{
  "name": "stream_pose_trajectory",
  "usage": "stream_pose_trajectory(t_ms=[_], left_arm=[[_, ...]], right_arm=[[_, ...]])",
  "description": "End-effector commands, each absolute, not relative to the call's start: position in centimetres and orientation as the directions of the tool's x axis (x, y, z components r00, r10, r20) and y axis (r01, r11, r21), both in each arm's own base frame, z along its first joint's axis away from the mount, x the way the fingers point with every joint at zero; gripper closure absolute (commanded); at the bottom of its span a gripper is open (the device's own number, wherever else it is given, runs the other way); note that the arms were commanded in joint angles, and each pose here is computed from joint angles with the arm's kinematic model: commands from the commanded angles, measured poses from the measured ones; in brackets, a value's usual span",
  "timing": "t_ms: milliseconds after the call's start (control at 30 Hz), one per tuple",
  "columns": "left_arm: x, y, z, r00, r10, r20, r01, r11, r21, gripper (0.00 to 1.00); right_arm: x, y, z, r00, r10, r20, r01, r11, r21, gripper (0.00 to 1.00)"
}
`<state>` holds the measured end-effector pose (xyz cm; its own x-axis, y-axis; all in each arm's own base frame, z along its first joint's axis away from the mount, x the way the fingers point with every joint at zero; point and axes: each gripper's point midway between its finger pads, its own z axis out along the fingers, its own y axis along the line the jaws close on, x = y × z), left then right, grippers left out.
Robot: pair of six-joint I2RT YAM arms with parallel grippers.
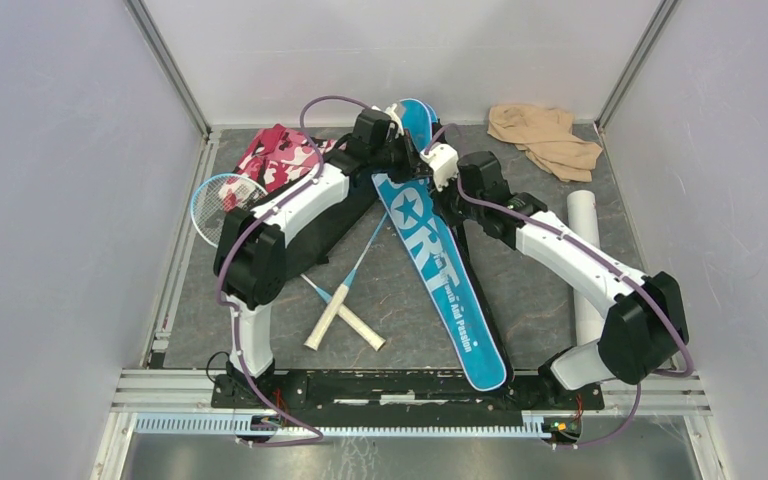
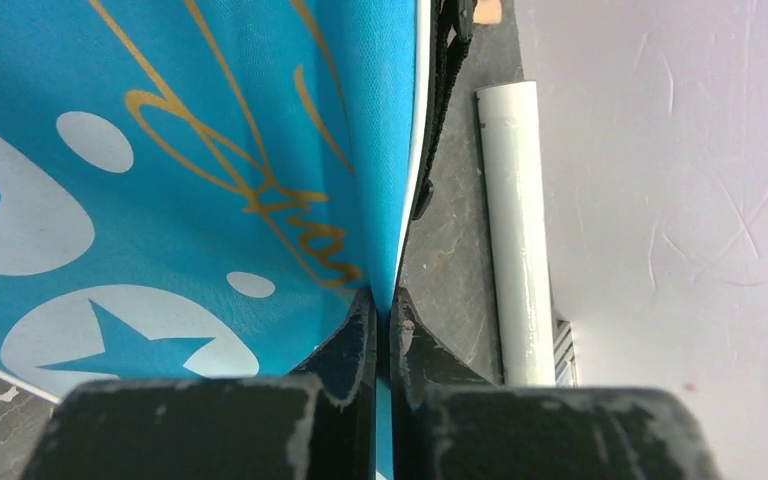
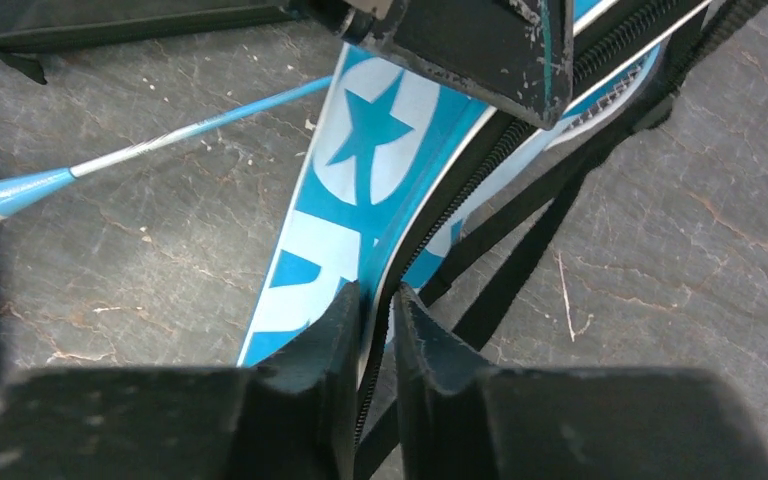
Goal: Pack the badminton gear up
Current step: Open the racket bag at the center of the board.
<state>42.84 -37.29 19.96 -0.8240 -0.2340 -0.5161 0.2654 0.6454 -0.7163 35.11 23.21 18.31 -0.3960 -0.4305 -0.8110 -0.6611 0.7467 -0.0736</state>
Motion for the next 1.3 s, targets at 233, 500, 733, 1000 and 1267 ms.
stream_pose_trajectory(t_ms=[233,500,733,1000,1267], left_arm=[[40.8,-37.8,29.0,-0.738,-0.168,-0.653,0.550,0.411,-0.727,0.98],[38.5,-38.3,30.8,-0.737,-0.175,-0.652,0.605,0.259,-0.753,0.98],[38.4,-38.3,30.4,-0.748,-0.190,-0.636,0.591,0.245,-0.768,0.98],[38.8,-38.2,30.0,-0.754,-0.210,-0.623,0.572,0.257,-0.779,0.98],[39.2,-38.0,30.1,-0.758,-0.223,-0.613,0.561,0.258,-0.787,0.98]], right_arm=[[35.3,21.7,26.7,-0.147,-0.452,-0.880,-0.706,0.671,-0.227,0.43],[32.9,21.0,25.8,-0.159,-0.474,-0.866,-0.799,0.577,-0.169,0.43],[29.7,22.8,23.6,-0.191,-0.453,-0.871,-0.888,0.457,-0.043,0.34],[28.2,22.5,20.5,-0.230,-0.513,-0.827,-0.916,0.401,0.006,0.34],[26.6,22.0,18.4,-0.244,-0.543,-0.804,-0.929,0.369,0.033,0.42]])
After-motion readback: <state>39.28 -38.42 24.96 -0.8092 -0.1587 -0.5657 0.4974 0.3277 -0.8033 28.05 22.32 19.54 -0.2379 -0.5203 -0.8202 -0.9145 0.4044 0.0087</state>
